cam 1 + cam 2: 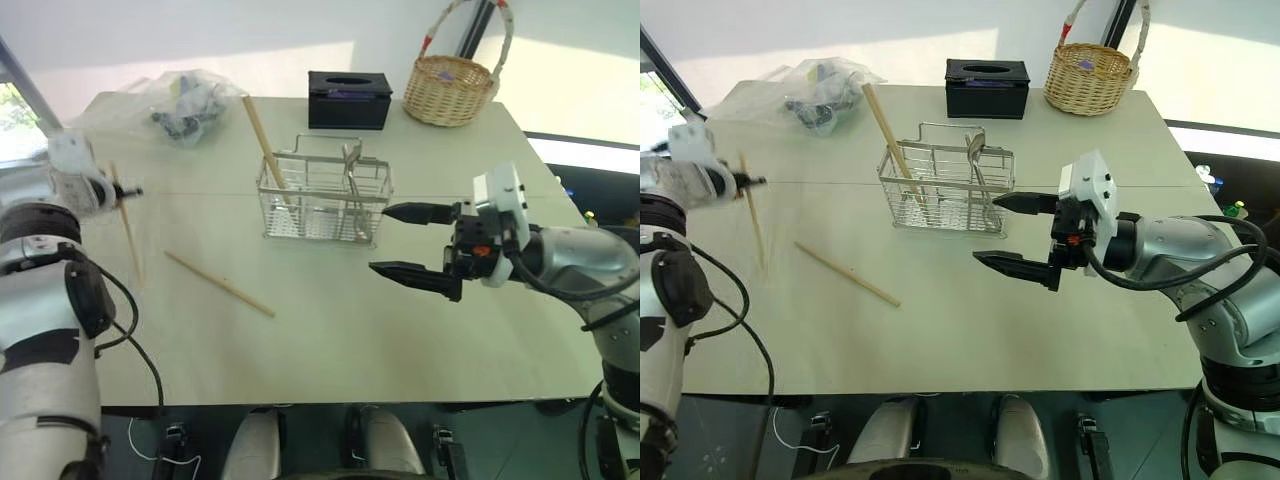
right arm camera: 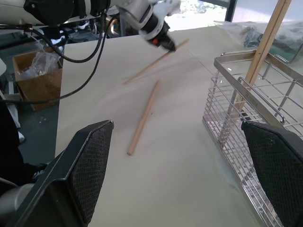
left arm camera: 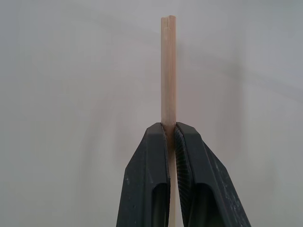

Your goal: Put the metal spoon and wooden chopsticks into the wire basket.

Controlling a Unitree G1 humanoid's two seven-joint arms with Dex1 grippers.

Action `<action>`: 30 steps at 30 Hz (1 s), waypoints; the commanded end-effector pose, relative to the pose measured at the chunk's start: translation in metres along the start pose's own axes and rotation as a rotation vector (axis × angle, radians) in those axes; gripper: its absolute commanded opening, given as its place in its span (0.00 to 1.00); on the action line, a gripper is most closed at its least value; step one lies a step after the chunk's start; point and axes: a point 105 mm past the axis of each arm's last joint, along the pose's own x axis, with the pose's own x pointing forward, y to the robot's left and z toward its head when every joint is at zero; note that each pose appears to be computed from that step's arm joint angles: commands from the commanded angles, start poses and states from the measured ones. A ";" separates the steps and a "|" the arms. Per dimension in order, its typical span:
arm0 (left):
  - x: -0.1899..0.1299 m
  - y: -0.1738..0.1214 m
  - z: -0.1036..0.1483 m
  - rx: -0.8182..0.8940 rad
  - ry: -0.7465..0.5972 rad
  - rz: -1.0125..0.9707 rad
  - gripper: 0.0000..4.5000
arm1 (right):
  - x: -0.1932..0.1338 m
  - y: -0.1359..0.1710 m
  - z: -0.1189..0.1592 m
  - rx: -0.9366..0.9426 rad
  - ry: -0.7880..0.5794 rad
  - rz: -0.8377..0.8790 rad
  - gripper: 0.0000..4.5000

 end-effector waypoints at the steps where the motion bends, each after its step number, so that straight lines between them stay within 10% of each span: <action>1: -0.046 -0.024 0.111 0.011 -0.518 -0.189 0.01 | -0.004 0.002 0.010 -0.036 -0.018 -0.012 1.00; 9: -0.133 -0.121 0.183 -0.108 -0.874 -0.699 0.01 | 0.000 0.002 0.005 -0.016 -0.012 -0.023 1.00; 19: -0.136 -0.232 0.122 -0.025 -0.722 -0.985 0.01 | -0.001 0.002 0.008 -0.022 -0.032 -0.053 1.00; 30: -0.107 -0.252 0.055 0.048 -0.575 -0.974 0.01 | -0.016 -0.017 0.016 -0.051 -0.060 -0.197 1.00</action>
